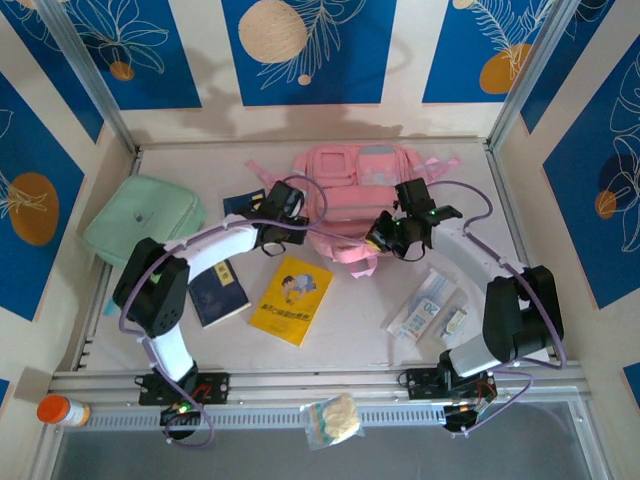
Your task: Pack books, pencil case, and school supplies into a backpack
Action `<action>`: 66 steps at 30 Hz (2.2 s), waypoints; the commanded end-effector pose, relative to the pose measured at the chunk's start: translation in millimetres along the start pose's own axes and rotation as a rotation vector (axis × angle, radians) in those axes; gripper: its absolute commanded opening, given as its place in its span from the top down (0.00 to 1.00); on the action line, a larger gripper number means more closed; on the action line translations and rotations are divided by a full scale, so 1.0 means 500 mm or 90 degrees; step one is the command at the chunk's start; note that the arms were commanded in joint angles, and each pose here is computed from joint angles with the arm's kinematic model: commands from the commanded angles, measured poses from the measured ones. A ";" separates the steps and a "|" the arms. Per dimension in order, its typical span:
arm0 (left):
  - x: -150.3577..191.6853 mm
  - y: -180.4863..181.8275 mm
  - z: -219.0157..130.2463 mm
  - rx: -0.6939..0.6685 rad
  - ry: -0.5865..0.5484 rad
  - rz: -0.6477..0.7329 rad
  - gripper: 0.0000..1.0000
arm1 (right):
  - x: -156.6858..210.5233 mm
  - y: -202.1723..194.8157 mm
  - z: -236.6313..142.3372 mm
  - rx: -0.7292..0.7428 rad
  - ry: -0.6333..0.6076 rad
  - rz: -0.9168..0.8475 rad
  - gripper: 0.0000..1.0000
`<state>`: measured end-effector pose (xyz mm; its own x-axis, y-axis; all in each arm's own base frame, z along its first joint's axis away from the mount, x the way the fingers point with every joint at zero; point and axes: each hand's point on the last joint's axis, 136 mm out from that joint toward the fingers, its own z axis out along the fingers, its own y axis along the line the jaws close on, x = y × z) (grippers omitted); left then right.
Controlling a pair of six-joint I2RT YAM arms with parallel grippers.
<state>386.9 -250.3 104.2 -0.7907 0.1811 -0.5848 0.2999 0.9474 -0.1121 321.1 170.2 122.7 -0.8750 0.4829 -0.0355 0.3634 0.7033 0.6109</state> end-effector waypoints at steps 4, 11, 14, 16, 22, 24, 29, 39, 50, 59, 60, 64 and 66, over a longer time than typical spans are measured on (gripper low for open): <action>-0.058 0.079 0.036 -0.061 -0.017 -0.024 1.00 | 0.008 0.011 -0.021 -0.053 0.017 -0.034 1.00; -0.106 0.098 0.059 -0.022 -0.049 -0.060 1.00 | 0.014 0.017 -0.004 -0.073 0.021 -0.039 1.00; -0.108 0.095 0.080 -0.012 -0.039 -0.062 1.00 | 0.006 0.025 0.019 -0.085 0.005 -0.060 1.00; -0.106 0.091 0.092 -0.005 -0.029 -0.063 1.00 | -0.008 0.029 0.026 -0.100 -0.011 -0.062 1.00; -0.106 0.089 0.092 0.008 -0.023 -0.073 1.00 | -0.036 0.020 0.037 -0.075 -0.030 -0.075 1.00; -0.106 0.083 0.087 0.020 -0.022 -0.077 1.00 | -0.038 0.013 0.046 -0.067 -0.017 -0.073 1.00; -0.108 0.059 0.071 0.060 -0.016 -0.077 1.00 | -0.032 0.007 0.055 -0.083 -0.005 -0.063 1.00; -0.073 0.048 -0.013 0.090 0.000 -0.075 0.55 | -0.003 -0.031 0.002 -0.008 0.006 -0.072 0.51; 0.139 0.045 -0.157 0.144 0.047 -0.127 0.36 | 0.186 -0.023 -0.009 -0.006 0.127 -0.165 0.28; 0.305 0.041 -0.178 0.165 0.121 -0.175 0.34 | 0.307 -0.004 0.076 0.005 0.173 -0.217 0.33; 0.313 0.041 -0.175 0.165 0.124 -0.178 0.33 | 0.314 -0.002 0.086 0.006 0.177 -0.216 0.34; 0.338 0.039 -0.153 0.157 0.146 -0.182 0.32 | 0.328 -0.011 0.131 0.027 0.182 -0.208 0.36; 0.344 0.037 -0.140 0.143 0.152 -0.175 0.32 | 0.329 -0.007 0.149 0.025 0.182 -0.213 0.36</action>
<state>217.6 -173.0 60.6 -0.9503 0.0161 -0.3108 0.1481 0.9018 -0.4061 193.6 278.6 64.0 -0.9994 0.0355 0.0050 0.0320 0.8223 0.5681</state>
